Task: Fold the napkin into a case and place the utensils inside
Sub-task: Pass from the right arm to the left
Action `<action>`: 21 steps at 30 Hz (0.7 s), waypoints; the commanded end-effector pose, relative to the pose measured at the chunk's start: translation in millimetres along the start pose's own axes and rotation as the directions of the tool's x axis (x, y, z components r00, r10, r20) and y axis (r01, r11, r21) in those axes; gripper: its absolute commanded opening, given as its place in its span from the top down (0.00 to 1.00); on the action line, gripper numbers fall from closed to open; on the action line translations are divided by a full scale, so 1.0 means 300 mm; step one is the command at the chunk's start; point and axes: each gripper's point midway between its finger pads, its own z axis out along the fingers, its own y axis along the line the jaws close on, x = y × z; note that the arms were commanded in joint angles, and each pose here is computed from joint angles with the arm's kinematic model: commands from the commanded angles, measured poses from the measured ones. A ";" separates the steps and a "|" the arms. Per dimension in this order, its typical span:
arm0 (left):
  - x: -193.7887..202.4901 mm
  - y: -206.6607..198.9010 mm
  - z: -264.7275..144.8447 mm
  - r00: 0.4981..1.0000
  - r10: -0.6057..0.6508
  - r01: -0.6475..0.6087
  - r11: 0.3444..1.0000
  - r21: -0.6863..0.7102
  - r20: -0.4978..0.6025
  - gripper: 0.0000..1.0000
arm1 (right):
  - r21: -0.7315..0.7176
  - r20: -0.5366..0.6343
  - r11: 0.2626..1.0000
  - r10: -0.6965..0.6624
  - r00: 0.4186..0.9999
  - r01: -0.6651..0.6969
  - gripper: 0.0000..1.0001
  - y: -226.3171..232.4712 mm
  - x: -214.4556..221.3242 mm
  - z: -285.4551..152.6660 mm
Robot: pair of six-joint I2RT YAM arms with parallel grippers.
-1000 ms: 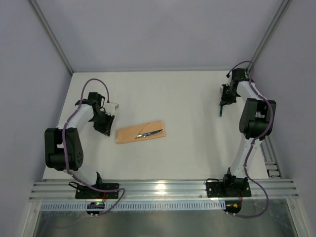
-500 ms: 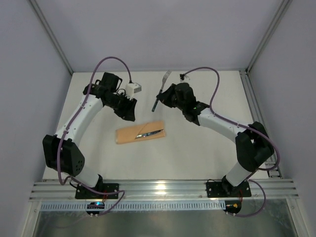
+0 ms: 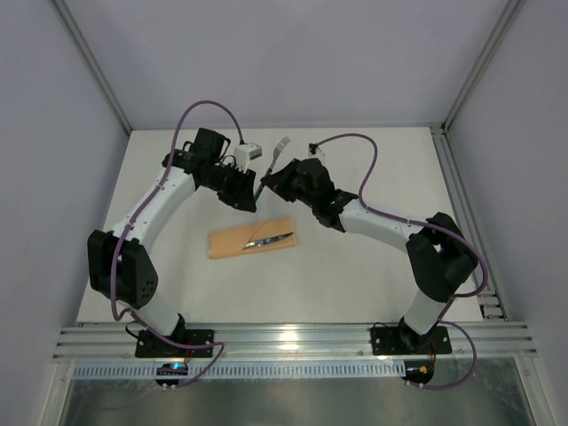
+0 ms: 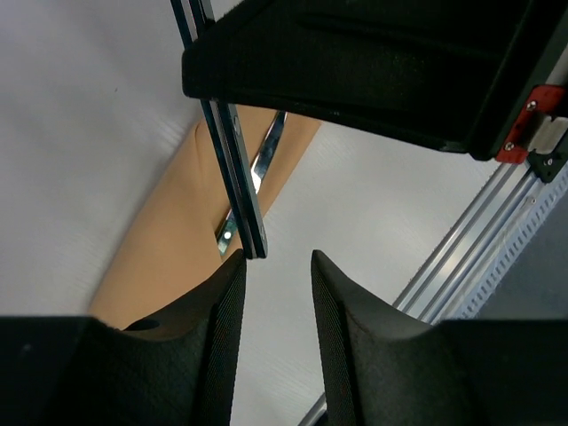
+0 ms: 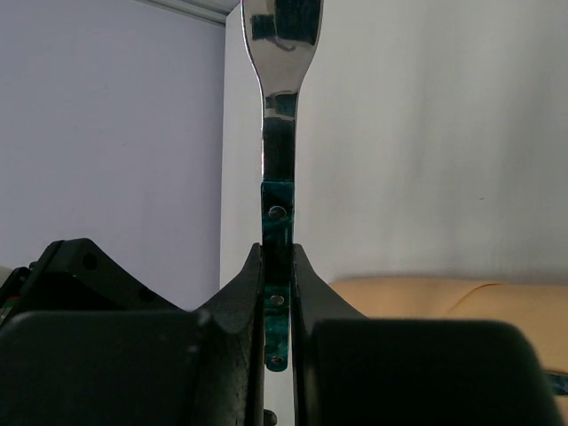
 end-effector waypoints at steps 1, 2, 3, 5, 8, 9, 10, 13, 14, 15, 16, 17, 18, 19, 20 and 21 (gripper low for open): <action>-0.078 0.015 0.011 0.997 0.009 -0.008 1.000 -0.013 0.079 0.63 | -0.143 0.032 0.989 0.046 0.998 -0.041 0.96 0.171 -0.044 -0.029; -0.086 0.016 0.012 0.996 0.009 -0.008 1.000 -0.011 0.085 0.64 | -0.149 0.022 0.988 0.052 0.998 -0.049 0.96 0.173 -0.036 -0.032; -0.089 0.017 0.011 0.996 0.012 -0.011 1.000 -0.015 0.087 0.67 | -0.154 0.013 0.986 0.062 0.998 -0.059 0.96 0.173 -0.030 -0.036; -0.091 0.030 0.015 0.996 0.011 -0.008 1.000 -0.030 0.085 0.73 | -0.163 0.012 0.985 0.061 0.998 -0.058 0.96 0.183 -0.032 -0.041; -0.079 0.035 0.027 0.998 0.006 -0.004 1.000 -0.026 0.069 0.76 | -0.186 0.008 0.981 0.058 0.998 -0.055 0.96 0.204 -0.035 -0.052; -0.075 0.040 0.035 0.998 -0.002 0.003 1.000 -0.026 0.062 0.75 | -0.191 0.009 0.980 0.058 0.998 -0.055 0.96 0.211 -0.038 -0.056; -0.078 0.041 0.033 0.998 0.001 0.001 1.000 -0.028 0.066 0.77 | -0.196 0.006 0.979 0.051 0.999 -0.049 0.96 0.214 -0.036 -0.058; -0.093 0.038 0.025 0.996 0.009 -0.006 0.999 -0.033 0.086 1.00 | -0.193 0.003 0.980 0.042 0.999 -0.040 0.96 0.206 -0.033 -0.062; -0.094 0.034 0.021 0.996 0.012 -0.009 1.000 -0.030 0.086 1.00 | -0.195 0.000 0.980 0.035 0.999 -0.034 0.96 0.204 -0.028 -0.061; -0.100 0.029 0.016 0.996 0.016 -0.014 1.000 -0.025 0.089 1.00 | -0.207 0.004 0.978 0.023 1.000 -0.022 0.96 0.208 -0.030 -0.062; -0.099 0.030 0.015 0.996 0.019 -0.017 1.000 -0.024 0.086 1.00 | -0.236 -0.039 0.972 -0.027 0.999 0.017 0.96 0.217 0.003 -0.070; -0.087 0.029 0.017 0.997 0.022 -0.020 1.000 -0.019 0.073 1.00 | -0.246 -0.050 0.968 -0.054 0.997 0.040 0.96 0.219 0.013 -0.074; -0.081 0.016 0.019 0.997 0.021 -0.022 1.000 0.005 0.069 1.00 | -0.253 -0.059 0.965 -0.087 0.994 0.070 0.95 0.213 0.024 -0.078; -0.073 0.015 0.021 0.998 0.019 -0.020 1.000 0.015 0.063 1.00 | -0.273 -0.063 0.956 -0.127 0.990 0.105 0.91 0.221 0.030 -0.091; -0.066 0.010 0.021 0.998 0.018 -0.019 0.999 0.026 0.061 1.00 | -0.287 -0.072 0.942 -0.201 0.977 0.172 0.89 0.209 0.047 -0.102; -0.062 0.003 0.021 0.998 0.015 -0.017 0.999 0.039 0.061 1.00 | -0.286 -0.084 0.936 -0.239 0.967 0.207 0.86 0.194 0.060 -0.107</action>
